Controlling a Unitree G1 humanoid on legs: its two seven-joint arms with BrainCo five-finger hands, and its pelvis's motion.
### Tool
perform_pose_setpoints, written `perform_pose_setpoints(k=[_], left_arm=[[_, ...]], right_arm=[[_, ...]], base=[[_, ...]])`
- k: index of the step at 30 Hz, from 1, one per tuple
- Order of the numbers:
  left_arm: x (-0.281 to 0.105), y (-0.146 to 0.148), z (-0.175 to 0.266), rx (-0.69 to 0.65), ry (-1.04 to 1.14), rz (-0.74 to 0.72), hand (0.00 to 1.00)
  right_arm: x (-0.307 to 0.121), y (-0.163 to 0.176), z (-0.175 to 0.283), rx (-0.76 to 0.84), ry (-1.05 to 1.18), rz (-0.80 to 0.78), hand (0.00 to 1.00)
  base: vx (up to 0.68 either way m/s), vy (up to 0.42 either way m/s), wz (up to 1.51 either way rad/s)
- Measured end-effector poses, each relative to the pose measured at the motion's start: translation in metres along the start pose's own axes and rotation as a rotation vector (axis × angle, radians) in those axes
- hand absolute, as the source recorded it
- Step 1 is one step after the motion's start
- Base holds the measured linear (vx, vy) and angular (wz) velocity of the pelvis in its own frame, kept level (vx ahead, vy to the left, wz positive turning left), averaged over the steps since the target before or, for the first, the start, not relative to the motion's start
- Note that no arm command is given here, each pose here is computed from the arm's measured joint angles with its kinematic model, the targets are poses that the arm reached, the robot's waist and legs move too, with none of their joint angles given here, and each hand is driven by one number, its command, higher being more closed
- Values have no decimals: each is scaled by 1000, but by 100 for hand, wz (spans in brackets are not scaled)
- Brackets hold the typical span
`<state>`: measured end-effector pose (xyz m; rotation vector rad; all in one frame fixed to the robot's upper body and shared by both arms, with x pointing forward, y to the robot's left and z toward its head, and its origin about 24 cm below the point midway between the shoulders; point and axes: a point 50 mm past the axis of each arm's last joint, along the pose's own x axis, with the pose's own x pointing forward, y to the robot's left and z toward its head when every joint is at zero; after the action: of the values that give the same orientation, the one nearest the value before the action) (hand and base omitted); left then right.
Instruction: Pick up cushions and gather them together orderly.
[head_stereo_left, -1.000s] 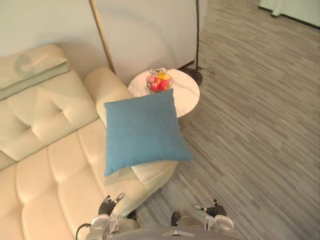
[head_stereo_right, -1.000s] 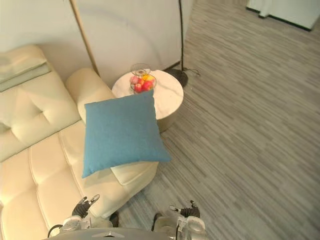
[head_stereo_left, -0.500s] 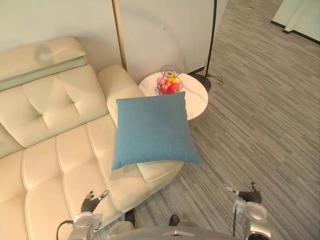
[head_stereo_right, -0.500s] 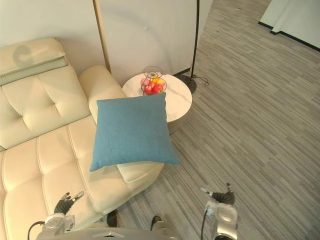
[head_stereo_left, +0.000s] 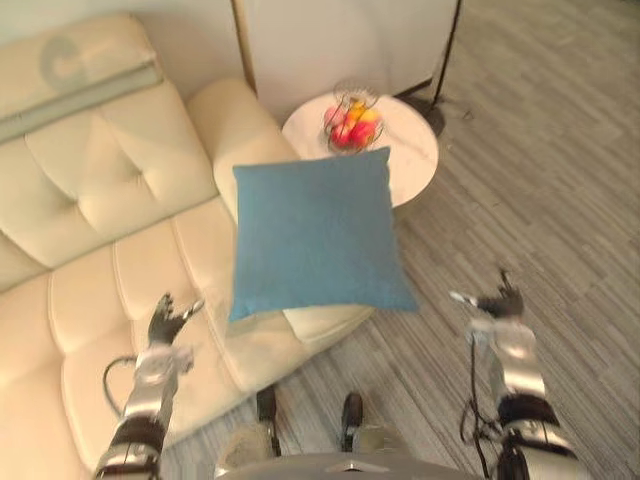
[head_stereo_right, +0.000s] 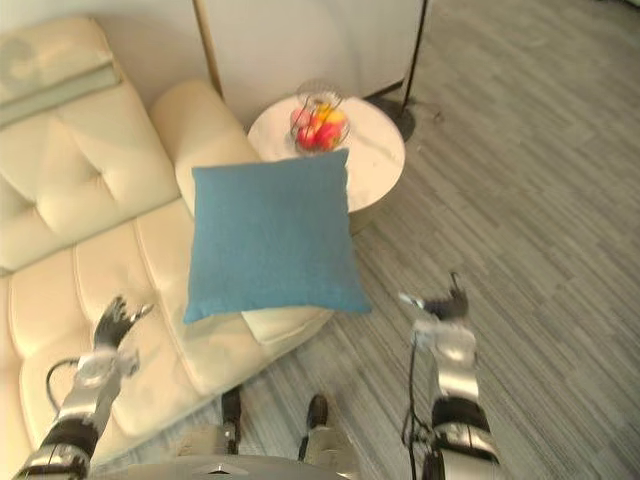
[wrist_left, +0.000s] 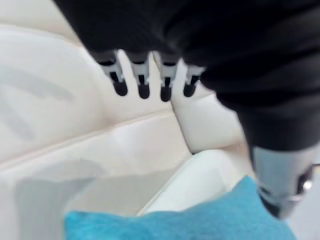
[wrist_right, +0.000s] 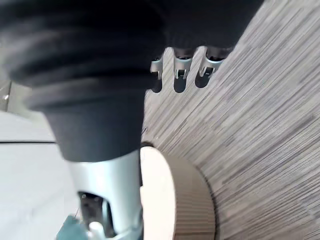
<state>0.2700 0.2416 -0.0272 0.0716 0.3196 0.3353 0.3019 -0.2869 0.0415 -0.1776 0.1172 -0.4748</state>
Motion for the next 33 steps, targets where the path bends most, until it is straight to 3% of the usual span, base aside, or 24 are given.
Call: perform_pose_setpoints(k=[6, 15, 16, 17, 18, 21, 27, 33], left_arm=[[23, -34, 76, -70, -217, -56, 0], [28, -84, 147, -61, -385, -176, 0], [28, -93, 152, -61, -387, -196, 0], [28, -100, 158, -61, -393, -216, 0], [27, -108, 166, -66, -405, -236, 100], [25, -119, 185, -116, -431, -249, 100], [25, -112, 207, -265, -458, -216, 100], [10, -117, 230, -329, -558, -266, 100]], right_arm=[[21, 46, 77, 77, -200, 87, 0], [22, 89, 145, 152, -346, 146, 0], [22, 95, 149, 162, -347, 157, 100], [21, 101, 153, 170, -350, 171, 100], [19, 106, 159, 178, -365, 181, 100], [16, 111, 174, 220, -414, 176, 100], [5, 108, 193, 311, -504, 194, 100], [-5, 102, 180, 354, -515, 202, 100]], base=[[-98, 0, 7], [-105, -5, 3], [-120, -47, 0], [-123, -53, 1], [-132, -66, 1], [-135, -78, -2], [-25, -57, -2], [74, -35, 7]])
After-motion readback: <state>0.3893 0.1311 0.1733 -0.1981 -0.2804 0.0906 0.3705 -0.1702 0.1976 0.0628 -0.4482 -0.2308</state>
